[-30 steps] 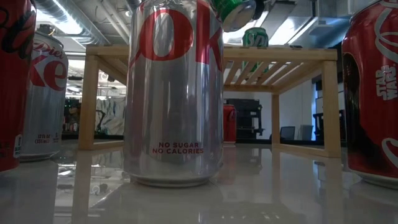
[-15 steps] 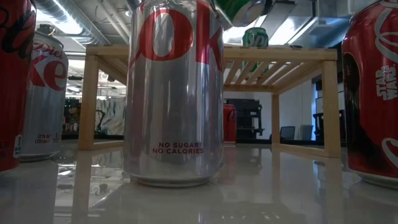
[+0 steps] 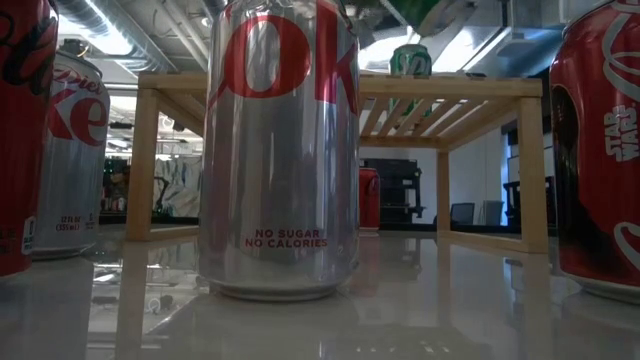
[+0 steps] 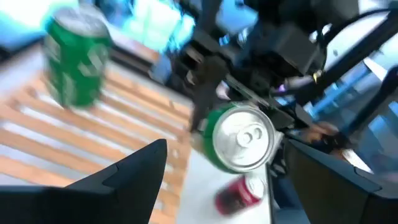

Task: Place canned beverage on shelf
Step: Put the green soda can on the shelf aligned with the other green soda can

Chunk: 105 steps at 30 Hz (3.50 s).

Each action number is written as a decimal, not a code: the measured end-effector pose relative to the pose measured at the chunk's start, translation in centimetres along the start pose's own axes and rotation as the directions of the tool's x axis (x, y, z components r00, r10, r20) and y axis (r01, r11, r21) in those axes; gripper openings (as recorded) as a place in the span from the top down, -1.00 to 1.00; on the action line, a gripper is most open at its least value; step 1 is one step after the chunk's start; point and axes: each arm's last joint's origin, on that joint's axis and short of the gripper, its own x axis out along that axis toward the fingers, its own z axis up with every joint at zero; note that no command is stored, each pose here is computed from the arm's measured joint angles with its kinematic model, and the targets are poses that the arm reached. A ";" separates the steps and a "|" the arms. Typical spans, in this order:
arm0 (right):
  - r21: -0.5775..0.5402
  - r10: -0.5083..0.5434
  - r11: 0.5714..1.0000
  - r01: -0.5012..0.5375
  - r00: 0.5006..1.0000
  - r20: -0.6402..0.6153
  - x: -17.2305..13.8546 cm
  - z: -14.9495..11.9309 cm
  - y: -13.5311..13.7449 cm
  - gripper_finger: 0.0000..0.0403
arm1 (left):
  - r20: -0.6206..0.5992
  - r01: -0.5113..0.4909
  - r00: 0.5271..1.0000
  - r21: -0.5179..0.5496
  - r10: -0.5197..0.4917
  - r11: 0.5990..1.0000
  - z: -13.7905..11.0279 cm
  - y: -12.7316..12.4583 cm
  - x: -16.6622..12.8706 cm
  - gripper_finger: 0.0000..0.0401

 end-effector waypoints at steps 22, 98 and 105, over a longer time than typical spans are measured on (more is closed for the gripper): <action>0.152 -0.118 0.986 0.064 0.919 0.375 -6.3 -6.6 -1.8 -0.49 | 0.037 -0.407 0.913 0.078 0.406 0.910 -2.7 2.5 -3.3 -0.57; -0.164 0.311 0.950 -0.265 0.837 0.449 -0.4 -12.6 -9.5 -0.51 | 0.180 -0.081 0.983 0.244 0.037 0.966 -7.1 4.1 10.6 -0.57; -0.164 0.311 0.950 -0.265 0.838 0.448 -0.4 -12.6 -9.5 -0.51 | 0.224 -0.088 0.975 0.350 0.008 0.933 -7.7 4.3 12.3 -0.57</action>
